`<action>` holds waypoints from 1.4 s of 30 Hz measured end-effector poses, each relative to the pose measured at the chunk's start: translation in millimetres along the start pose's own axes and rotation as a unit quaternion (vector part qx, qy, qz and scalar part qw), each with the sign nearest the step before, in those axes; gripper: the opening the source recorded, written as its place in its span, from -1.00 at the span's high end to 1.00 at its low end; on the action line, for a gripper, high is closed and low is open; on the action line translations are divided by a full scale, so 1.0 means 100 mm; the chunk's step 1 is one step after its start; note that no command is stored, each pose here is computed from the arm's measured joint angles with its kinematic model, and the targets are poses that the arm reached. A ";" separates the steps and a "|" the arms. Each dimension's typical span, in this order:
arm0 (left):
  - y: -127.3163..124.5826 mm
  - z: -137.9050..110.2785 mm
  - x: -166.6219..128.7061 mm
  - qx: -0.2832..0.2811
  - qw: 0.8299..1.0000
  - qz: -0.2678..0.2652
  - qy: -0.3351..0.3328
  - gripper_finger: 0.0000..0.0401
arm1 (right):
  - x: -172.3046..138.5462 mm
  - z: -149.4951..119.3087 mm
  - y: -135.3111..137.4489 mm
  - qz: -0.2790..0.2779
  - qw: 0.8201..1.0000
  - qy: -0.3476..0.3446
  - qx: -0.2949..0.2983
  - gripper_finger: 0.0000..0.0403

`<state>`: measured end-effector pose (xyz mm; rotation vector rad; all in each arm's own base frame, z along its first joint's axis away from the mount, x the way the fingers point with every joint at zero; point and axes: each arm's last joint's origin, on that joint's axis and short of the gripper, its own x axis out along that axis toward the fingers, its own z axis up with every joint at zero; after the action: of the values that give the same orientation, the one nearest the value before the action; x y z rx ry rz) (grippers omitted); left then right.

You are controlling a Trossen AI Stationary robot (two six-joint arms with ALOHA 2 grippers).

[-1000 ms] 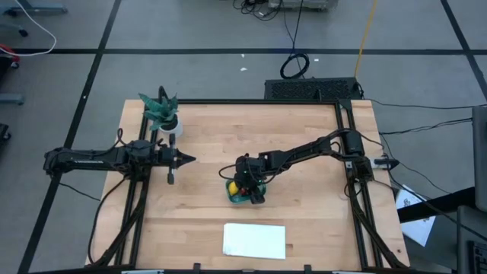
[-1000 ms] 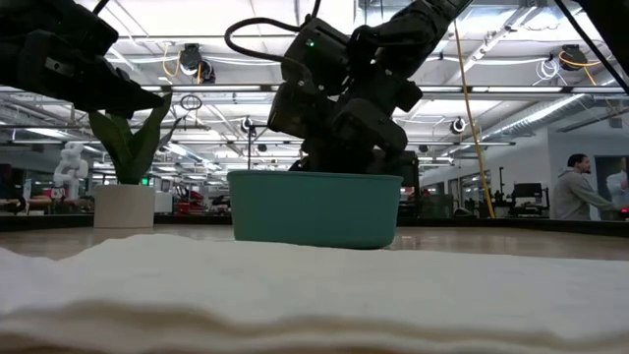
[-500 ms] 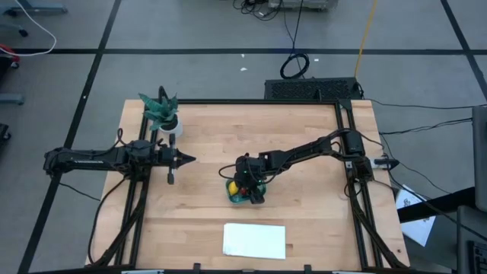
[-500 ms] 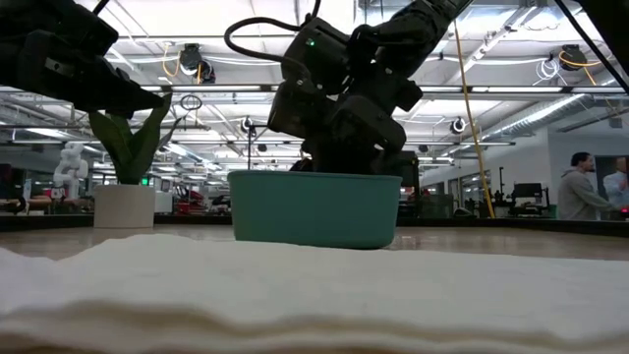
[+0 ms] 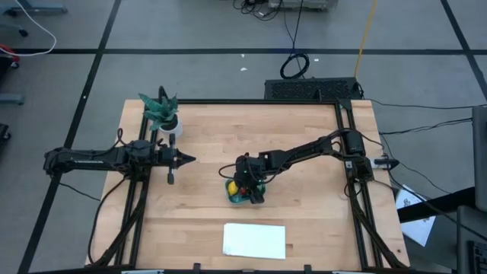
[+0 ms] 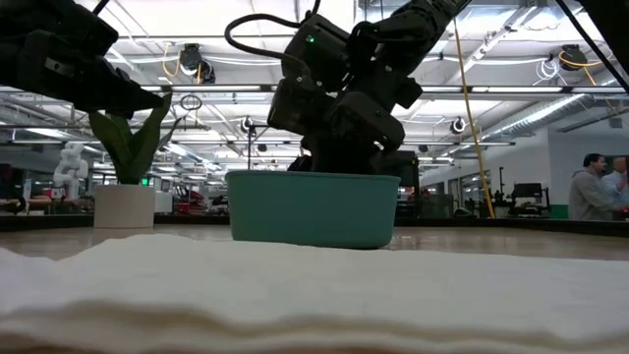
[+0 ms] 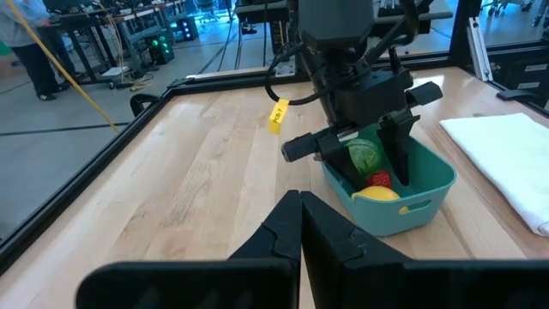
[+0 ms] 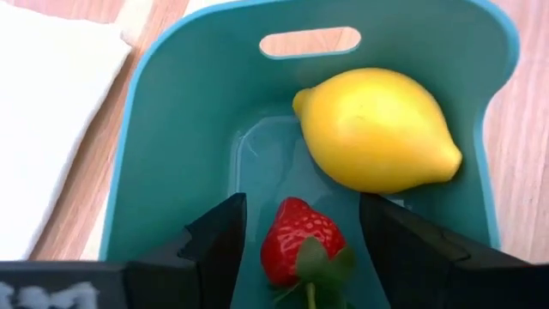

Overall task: Pick and placing Produce into tupperware
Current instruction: Return to Home Position

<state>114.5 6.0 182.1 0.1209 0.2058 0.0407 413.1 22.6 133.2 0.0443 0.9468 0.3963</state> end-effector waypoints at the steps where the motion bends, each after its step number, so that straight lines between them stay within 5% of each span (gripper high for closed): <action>1: 0.00 0.00 0.00 0.000 1.000 0.000 0.000 0.97 | 0.00 0.00 0.00 0.000 1.000 0.000 0.000 -0.09; 18: 0.00 0.00 0.00 0.000 1.000 0.000 0.000 0.97 | -0.28 0.13 0.05 -0.030 0.999 -0.020 -0.007 -0.05; 35: 0.00 0.00 0.00 0.000 1.000 0.000 0.000 0.97 | -0.28 0.11 0.05 -0.028 0.999 -0.012 -0.033 0.93; 42: 0.00 0.00 0.00 0.000 1.000 0.000 0.000 0.97 | -0.41 0.15 0.10 -0.029 0.999 -0.015 -0.042 0.97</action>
<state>114.5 6.0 182.0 0.1211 0.2064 0.0404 400.5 19.3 176.0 -0.0538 0.8996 0.3813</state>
